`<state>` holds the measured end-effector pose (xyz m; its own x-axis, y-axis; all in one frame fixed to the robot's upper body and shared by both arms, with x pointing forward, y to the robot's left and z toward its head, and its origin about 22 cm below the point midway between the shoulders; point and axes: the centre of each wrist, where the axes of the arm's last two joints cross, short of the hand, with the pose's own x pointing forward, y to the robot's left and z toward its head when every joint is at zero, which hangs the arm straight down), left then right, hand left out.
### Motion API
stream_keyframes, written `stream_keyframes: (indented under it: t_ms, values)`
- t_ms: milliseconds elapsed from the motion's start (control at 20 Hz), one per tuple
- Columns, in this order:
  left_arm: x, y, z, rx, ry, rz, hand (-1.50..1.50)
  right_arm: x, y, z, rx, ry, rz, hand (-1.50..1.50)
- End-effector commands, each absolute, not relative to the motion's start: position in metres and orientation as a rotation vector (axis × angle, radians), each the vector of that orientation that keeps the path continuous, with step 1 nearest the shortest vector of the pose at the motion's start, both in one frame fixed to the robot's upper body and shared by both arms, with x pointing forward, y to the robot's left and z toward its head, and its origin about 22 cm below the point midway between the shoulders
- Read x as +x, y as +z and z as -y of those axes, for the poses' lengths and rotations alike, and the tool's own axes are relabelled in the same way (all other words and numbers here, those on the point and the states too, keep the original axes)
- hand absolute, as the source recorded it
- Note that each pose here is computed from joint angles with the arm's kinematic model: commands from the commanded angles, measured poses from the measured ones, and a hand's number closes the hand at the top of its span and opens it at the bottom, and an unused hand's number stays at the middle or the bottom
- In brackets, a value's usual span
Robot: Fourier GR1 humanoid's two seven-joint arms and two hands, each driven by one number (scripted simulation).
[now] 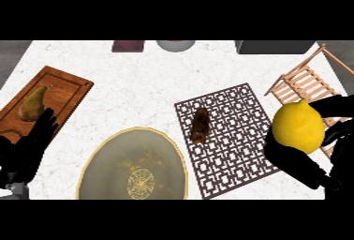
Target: Pick the lemon from the placemat and place it in the tiered shelf
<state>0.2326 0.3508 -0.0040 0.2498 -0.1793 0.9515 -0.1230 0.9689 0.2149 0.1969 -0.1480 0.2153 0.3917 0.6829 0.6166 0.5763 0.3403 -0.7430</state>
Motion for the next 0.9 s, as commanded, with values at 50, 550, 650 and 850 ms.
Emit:
stream_keyframes:
  t_ms: [50, 550, 650, 850]
  values:
    - [0.224, -0.003, -0.348, 0.265, -0.052, 1.34, 0.0, 0.181, 0.254, 0.15, -1.378, -0.063, 1.123, 1.5]
    - [0.229, -0.005, -0.357, 0.263, -0.035, 1.309, 0.0, 0.207, 0.28, 0.16, -1.596, -0.046, 0.997, 1.5]
    - [0.223, -0.007, -0.351, 0.259, -0.034, 1.332, 0.0, 0.209, 0.289, 0.161, -1.613, -0.04, 0.973, 1.5]
    - [0.231, -0.005, -0.346, 0.28, -0.026, 1.312, 0.0, 0.221, 0.312, 0.167, -1.625, -0.005, 0.948, 1.5]
